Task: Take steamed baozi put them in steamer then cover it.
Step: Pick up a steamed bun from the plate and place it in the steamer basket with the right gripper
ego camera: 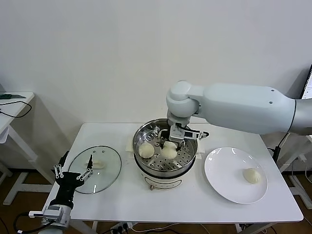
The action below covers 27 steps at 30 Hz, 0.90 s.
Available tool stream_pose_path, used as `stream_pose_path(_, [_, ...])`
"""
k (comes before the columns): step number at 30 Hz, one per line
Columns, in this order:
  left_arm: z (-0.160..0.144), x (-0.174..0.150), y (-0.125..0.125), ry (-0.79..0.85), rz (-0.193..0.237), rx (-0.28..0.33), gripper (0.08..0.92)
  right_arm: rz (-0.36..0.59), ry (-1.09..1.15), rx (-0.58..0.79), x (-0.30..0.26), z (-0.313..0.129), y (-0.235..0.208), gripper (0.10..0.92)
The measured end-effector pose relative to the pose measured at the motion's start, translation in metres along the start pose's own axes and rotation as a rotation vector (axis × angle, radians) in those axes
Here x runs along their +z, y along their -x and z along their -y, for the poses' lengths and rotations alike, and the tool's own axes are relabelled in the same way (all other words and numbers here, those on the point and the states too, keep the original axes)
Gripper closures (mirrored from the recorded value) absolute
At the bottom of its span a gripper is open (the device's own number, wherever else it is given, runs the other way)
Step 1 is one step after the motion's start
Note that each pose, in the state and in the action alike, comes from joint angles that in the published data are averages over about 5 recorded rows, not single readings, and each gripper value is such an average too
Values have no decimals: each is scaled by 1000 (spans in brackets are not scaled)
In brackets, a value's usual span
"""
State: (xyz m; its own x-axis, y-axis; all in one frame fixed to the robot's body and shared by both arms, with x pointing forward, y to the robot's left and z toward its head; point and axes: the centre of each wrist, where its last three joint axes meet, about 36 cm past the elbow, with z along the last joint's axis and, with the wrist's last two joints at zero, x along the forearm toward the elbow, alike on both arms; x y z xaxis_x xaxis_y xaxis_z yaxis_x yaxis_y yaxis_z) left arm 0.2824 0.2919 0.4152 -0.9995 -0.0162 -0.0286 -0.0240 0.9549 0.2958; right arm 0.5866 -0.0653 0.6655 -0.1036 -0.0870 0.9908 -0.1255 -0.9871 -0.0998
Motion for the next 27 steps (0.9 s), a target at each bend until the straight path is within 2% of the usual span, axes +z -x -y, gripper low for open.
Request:
stream_pose_path(21, [-7,5,0,1,-14,-15,177,58,-74,-55,-14,22,45,402])
stream_pose_path(27, [-8,5,0,1,-14,-18,177,59,-78,-63,-13,22,50,344])
